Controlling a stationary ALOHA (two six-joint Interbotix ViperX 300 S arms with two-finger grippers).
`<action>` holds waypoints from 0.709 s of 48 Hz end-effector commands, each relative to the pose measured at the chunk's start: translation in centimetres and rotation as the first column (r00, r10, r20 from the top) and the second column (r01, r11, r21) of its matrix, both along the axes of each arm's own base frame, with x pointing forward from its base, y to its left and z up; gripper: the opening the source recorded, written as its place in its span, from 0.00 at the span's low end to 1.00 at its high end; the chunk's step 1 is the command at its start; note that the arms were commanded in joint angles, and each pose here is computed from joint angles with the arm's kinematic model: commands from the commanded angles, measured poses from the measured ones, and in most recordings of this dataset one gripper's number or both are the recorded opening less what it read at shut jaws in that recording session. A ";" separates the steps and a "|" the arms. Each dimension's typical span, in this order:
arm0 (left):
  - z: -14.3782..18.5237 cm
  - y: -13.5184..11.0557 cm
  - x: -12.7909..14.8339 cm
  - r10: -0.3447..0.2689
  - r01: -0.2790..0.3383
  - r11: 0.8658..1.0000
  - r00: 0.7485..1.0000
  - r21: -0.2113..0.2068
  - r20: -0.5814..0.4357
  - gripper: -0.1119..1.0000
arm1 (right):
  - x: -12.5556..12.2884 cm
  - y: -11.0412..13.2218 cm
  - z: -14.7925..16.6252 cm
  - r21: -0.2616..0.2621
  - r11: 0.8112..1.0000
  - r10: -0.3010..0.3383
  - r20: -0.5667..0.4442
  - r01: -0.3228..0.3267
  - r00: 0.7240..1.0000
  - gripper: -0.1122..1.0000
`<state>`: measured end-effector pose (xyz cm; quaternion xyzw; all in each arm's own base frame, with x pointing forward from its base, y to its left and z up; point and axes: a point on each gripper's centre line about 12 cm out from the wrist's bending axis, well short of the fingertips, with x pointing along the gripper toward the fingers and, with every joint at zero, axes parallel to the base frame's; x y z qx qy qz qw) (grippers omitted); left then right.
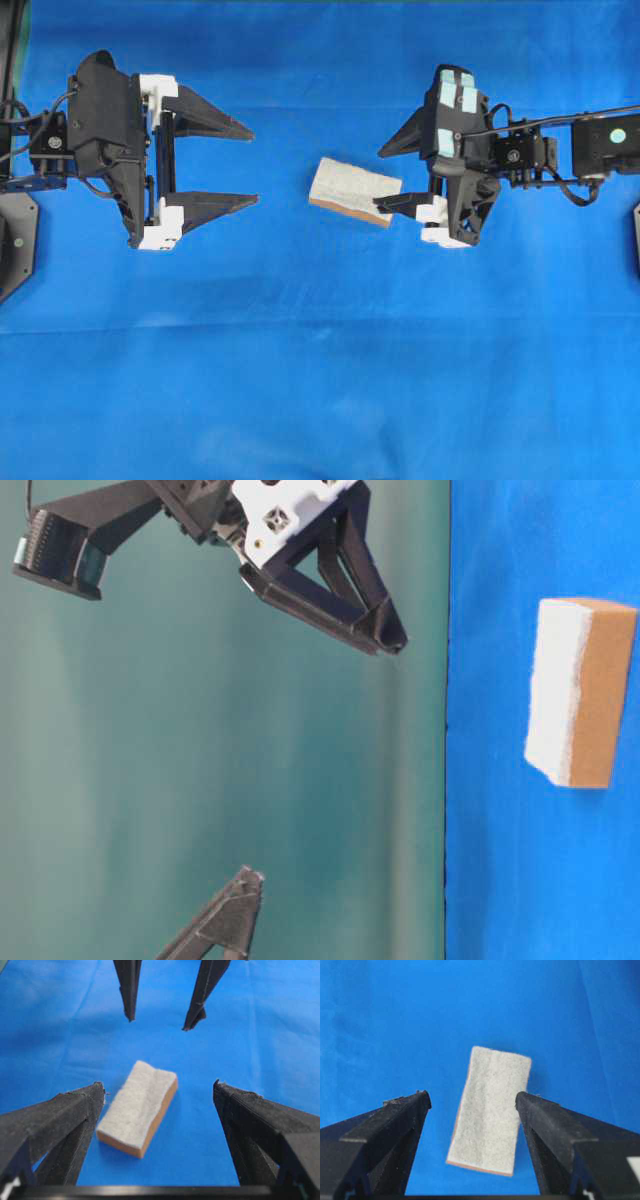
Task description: Hand over the sponge with the left arm and wipe it with the right arm.
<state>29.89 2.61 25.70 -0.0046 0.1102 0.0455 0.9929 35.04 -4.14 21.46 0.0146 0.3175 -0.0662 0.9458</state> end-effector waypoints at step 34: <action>5.0 -1.0 -10.1 -0.013 0.013 1.000 1.000 0.005 0.018 0.88 | -12.7 1.1 8.3 -0.027 0.999 -0.022 0.275 0.030 0.961 0.74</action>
